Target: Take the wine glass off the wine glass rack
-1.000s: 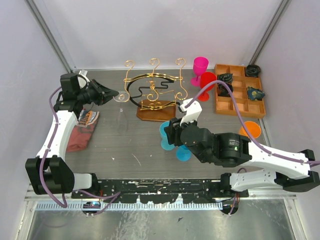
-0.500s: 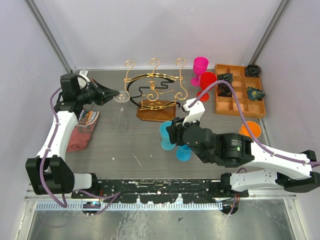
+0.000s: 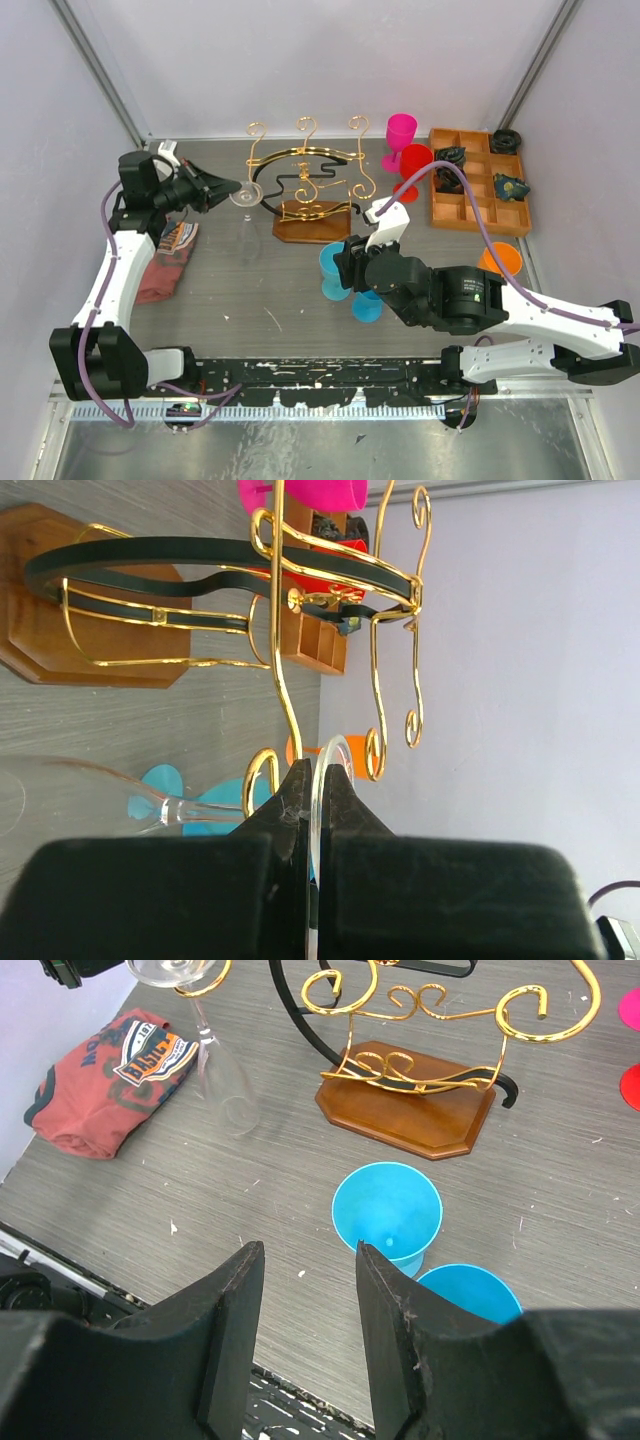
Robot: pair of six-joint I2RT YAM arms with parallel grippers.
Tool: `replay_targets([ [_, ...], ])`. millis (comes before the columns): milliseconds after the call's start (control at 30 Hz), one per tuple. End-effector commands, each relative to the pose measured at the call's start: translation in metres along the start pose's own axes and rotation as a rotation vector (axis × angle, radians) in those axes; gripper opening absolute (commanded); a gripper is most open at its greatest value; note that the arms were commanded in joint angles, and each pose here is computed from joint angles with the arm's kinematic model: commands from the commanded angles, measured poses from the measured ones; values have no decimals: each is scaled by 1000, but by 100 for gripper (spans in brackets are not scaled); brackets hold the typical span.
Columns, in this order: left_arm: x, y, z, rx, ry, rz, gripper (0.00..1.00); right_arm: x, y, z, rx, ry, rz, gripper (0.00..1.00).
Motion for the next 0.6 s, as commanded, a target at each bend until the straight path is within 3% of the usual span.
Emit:
replay_targets([
  [0, 3, -10, -2, 15, 31, -69, 0, 0, -1, 8, 37, -39, -21, 47],
  [200, 17, -9, 4, -18, 38, -87, 0, 0, -1, 10, 32, -42, -24, 47],
  [567, 26, -24, 45, 98, -66, -45, 0, -3, -5, 8, 27, -30, -29, 47],
])
Point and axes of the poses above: each gripper's point midway between its finger pads, its own x axis out along the fingers, its own y axis along the line the jaws close on, z = x × y, the point moved 7 cm from there along -x, back along the fingers, and after that the axes turned 3 degrees about -x, right-handed, at the moved point
